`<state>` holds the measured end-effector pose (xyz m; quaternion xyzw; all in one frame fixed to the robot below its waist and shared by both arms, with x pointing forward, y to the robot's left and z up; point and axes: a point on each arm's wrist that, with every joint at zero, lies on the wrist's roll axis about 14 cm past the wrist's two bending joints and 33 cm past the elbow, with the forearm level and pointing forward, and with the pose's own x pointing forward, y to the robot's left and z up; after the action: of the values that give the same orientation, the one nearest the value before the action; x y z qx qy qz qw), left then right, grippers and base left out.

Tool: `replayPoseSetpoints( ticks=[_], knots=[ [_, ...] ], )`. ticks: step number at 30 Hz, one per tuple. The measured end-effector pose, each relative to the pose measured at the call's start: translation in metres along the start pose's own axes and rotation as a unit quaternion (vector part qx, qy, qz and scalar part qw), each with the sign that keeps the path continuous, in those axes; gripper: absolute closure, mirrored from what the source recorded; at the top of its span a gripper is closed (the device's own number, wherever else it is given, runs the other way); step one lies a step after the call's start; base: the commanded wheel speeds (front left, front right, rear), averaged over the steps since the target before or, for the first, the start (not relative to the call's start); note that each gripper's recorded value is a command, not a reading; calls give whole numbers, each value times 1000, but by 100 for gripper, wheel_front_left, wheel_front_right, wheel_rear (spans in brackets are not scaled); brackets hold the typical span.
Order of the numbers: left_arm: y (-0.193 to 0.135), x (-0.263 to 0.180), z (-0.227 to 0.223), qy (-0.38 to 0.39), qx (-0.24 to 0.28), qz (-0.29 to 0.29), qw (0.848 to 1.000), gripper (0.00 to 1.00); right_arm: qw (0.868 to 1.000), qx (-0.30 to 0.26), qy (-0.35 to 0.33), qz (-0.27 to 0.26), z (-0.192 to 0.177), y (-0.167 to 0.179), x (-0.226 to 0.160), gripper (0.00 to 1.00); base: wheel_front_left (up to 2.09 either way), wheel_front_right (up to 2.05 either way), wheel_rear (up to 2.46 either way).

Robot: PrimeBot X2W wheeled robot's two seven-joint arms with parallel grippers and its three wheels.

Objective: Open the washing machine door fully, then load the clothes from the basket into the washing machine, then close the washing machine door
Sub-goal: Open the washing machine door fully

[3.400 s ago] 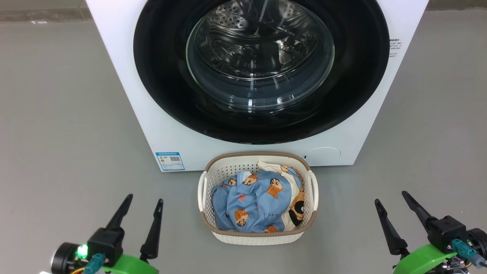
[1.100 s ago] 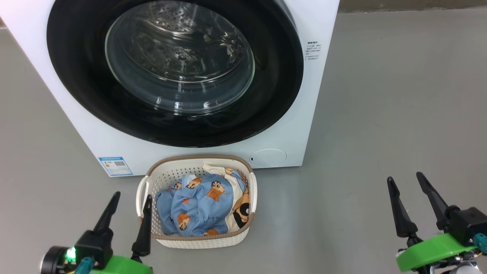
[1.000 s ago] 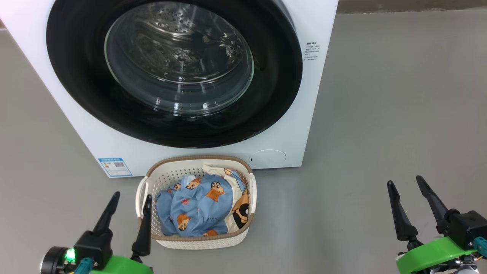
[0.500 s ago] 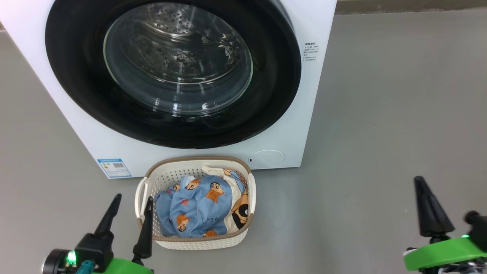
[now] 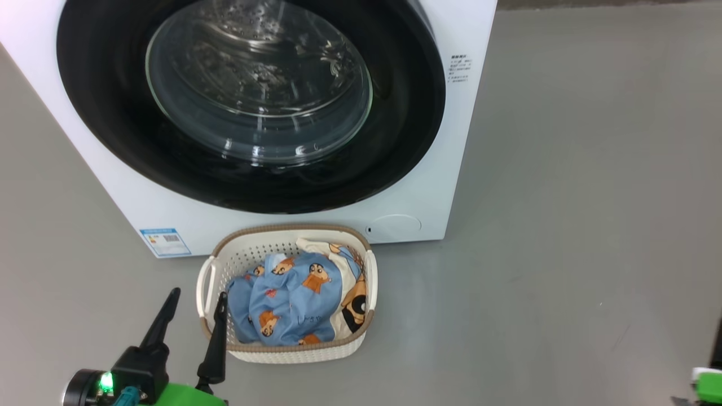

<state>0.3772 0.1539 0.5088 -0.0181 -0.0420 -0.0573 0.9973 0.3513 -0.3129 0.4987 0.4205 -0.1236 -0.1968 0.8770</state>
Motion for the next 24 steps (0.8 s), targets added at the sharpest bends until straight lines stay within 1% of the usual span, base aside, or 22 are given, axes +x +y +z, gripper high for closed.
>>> replayPoseSetpoints(
  ticks=[3, 5, 9, 13, 17, 24],
  knots=[
    [1, 1, -4, 6, 0, 0, 1000, 0, 998, 56, -14, -33, 8, -17, 8, 100, 0, 0, 0],
    [1, 2, -7, 10, -1, 1, 1000, 0, 995, 87, -25, -43, 15, -24, 17, 100, 0, 0, 0],
    [2, 4, -14, 20, 1, 1, 1000, 0, 989, 135, -18, -53, 20, -30, 33, 100, 0, 0, 0],
    [4, 8, -19, 26, 2, 7, 1000, 0, 983, 178, 1, -47, 22, -26, 52, 100, 0, 0, 0],
    [5, 13, -25, 32, 3, 10, 999, 0, 978, 204, 21, -31, 25, -18, 74, 100, 0, 0, 0],
    [10, 21, -34, 42, 5, 18, 999, 0, 976, 214, 48, -10, 26, -8, 110, 100, 0, 0, 0]
  ],
)
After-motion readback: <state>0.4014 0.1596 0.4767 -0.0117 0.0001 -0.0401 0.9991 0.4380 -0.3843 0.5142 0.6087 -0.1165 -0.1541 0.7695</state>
